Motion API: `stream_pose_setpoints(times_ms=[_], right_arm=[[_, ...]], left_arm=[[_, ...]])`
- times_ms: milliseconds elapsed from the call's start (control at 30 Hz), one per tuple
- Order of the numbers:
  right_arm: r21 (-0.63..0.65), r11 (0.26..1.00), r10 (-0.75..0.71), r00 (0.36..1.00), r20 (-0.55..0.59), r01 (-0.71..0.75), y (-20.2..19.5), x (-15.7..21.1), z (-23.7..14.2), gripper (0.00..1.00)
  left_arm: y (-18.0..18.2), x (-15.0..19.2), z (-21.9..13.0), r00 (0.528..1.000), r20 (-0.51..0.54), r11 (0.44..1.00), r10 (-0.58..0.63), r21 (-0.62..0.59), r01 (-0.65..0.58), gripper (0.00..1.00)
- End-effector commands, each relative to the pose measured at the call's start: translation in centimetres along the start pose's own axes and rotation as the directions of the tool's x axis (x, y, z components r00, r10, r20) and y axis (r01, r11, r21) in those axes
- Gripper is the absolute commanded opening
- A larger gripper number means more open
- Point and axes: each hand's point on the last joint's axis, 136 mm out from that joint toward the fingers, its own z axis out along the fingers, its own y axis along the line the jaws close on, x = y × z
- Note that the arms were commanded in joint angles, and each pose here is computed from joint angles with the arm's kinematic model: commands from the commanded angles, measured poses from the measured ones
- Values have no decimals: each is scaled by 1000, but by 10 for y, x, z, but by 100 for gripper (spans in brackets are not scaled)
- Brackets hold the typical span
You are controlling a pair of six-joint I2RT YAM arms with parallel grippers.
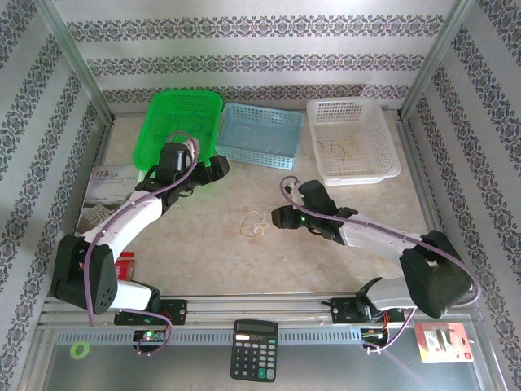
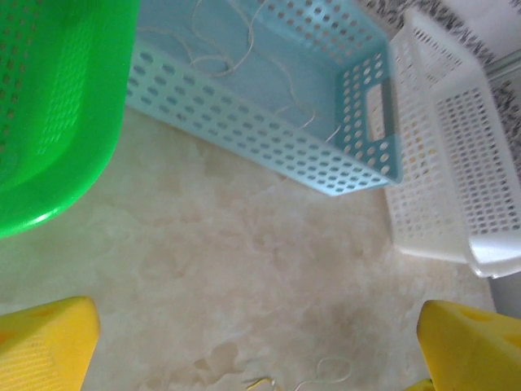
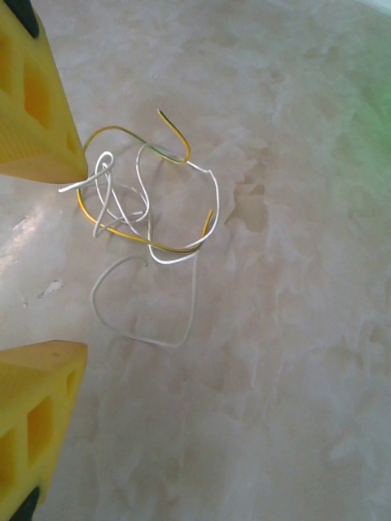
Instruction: Untangle the cables
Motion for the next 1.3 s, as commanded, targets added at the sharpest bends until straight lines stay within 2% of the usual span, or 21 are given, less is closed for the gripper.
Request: stream_pose_setpoints(times_ms=[0, 267, 633, 667, 700, 767, 833, 867, 967, 1100, 1267], right_arm=[[53, 993, -99, 994, -37, 101, -3, -1, 10, 52], [131, 977, -154, 982, -107, 167, -13, 7, 34, 51], [153, 971, -168, 979, -114, 184, -19, 0, 54, 48], [151, 971, -170, 979, -115, 186, -19, -1, 56, 46], [151, 971, -170, 979, -116, 187, -20, -2, 57, 39], [143, 971, -175, 977, -123, 192, -18, -2, 56, 20], [118, 974, -180, 977, -113, 193, -11, -6, 48, 4], [100, 976, -182, 977, -109, 193, -6, -7, 42, 0], [6, 981, -192, 978, -77, 193, 18, -19, 20, 0], [-197, 963, -190, 982, -21, 182, 56, -36, -11, 0], [-347, 930, -110, 993, 53, 121, 74, -63, -37, 0]], left_arm=[[-30, -28, -13, 995, 103, 997, 2, 83, -10, 100], [-34, -31, -15, 994, 113, 995, -8, 100, -4, 100], [-38, -33, -17, 992, 123, 993, -15, 119, 1, 100], [-37, -33, -17, 993, 121, 993, -16, 120, 1, 100], [-39, -33, -18, 992, 123, 992, -15, 123, -1, 100], [-39, -34, -18, 992, 122, 992, -16, 126, 0, 100], [-41, -34, -19, 993, 120, 991, -15, 131, -1, 100], [-43, -34, -20, 993, 118, 991, -12, 137, -5, 100], [-46, -35, -22, 993, 120, 989, -8, 145, -10, 100], [-52, -36, -24, 993, 116, 985, 1, 173, -21, 100], [-64, -33, -24, 995, 94, 970, 13, 239, -35, 100]])
